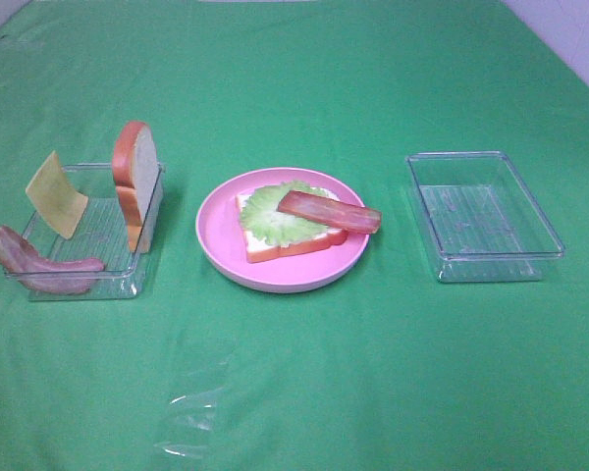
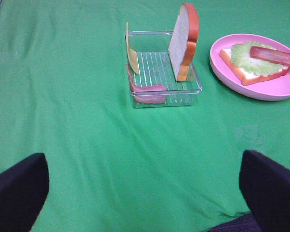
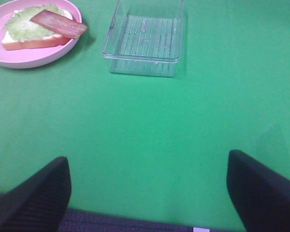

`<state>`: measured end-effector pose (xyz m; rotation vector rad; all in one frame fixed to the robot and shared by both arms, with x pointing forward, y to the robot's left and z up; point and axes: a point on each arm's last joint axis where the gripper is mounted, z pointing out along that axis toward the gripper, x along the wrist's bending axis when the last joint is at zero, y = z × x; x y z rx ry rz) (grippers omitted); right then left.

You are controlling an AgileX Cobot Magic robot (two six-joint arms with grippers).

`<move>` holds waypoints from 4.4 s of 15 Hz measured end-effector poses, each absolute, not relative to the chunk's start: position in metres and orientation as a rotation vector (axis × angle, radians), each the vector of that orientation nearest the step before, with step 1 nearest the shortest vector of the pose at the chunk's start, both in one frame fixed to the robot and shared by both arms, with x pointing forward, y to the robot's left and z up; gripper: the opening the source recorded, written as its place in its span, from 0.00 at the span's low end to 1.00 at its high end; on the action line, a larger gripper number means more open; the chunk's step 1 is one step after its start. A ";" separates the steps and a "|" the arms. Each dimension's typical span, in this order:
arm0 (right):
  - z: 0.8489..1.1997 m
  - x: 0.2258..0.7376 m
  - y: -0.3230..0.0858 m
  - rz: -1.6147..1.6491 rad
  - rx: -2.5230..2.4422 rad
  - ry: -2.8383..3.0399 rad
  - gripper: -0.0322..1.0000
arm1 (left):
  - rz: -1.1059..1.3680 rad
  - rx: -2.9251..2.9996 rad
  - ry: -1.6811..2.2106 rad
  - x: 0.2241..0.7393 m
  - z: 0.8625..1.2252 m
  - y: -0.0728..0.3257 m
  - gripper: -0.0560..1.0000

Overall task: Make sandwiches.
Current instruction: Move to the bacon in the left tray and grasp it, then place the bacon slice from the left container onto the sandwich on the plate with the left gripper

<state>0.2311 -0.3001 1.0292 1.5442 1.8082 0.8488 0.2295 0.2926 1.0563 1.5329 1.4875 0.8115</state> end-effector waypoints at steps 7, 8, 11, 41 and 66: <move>1.029 0.231 -0.300 0.849 1.544 1.808 0.85 | 0.768 1.562 1.546 0.262 1.073 0.292 0.99; 1.029 0.231 -0.300 0.849 1.544 1.808 0.85 | 0.687 1.589 1.648 0.300 1.079 0.292 0.99; 1.029 0.231 -0.300 0.849 1.544 1.808 0.85 | 0.535 1.691 1.823 0.365 1.076 0.291 0.99; 1.029 0.231 -0.300 0.849 1.544 1.808 0.85 | 0.027 2.042 2.166 0.608 0.932 0.282 0.96; 1.029 0.231 -0.300 0.849 1.545 1.808 0.85 | -0.024 2.030 2.184 0.606 0.933 0.280 0.05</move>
